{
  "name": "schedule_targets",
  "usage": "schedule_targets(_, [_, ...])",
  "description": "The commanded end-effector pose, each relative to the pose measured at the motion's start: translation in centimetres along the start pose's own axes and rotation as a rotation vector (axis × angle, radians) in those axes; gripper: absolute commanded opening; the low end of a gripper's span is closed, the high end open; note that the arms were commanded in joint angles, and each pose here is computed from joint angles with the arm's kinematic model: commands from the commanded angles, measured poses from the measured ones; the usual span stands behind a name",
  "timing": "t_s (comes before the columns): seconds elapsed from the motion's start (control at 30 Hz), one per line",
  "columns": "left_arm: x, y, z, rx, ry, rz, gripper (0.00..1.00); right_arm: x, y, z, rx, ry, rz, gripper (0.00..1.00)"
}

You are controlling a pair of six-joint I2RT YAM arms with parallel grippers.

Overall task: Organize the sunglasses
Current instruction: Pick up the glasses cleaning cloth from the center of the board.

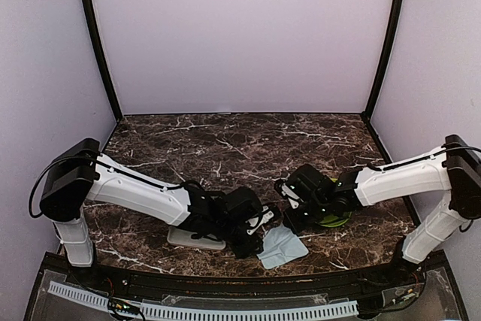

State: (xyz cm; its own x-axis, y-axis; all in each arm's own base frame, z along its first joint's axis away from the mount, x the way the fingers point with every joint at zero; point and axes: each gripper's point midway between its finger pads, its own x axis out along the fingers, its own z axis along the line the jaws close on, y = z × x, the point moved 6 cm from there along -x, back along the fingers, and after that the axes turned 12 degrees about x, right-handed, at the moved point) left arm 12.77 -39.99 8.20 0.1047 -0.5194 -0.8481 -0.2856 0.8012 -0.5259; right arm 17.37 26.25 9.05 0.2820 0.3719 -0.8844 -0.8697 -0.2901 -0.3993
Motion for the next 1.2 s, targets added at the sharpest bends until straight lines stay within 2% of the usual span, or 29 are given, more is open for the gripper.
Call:
schedule_targets(0.0, [-0.1,-0.4,0.0,0.019,0.001,0.014,0.35,-0.5,-1.3,0.2,0.020,0.028,-0.021,0.18])
schedule_targets(0.2, [0.0,-0.5,-0.1,0.016,0.014,0.014,0.16,-2.4,-1.4,0.7,0.036,-0.031,-0.054,0.39])
schedule_targets(0.3, [0.1,-0.3,-0.4,0.005,0.036,0.014,0.03,-3.7,-1.1,1.5,0.039,-0.085,-0.082,0.42])
schedule_targets(0.37, [0.1,0.0,-0.4,-0.006,0.042,0.024,0.00,-4.2,-0.7,1.8,0.048,-0.103,-0.091,0.43])
schedule_targets(0.7, [-2.0,3.1,-0.9,-0.097,0.055,0.028,0.00,-3.6,3.3,0.2,0.211,-0.058,-0.020,0.43])
schedule_targets(0.83, [-2.8,2.8,-0.6,-0.090,0.024,0.003,0.00,-3.6,5.1,-0.3,0.260,-0.030,0.025,0.42])
schedule_targets(1.17, [-3.1,-0.9,0.4,-0.041,-0.057,-0.061,0.17,-2.8,8.0,-0.1,0.269,0.067,0.092,0.40])
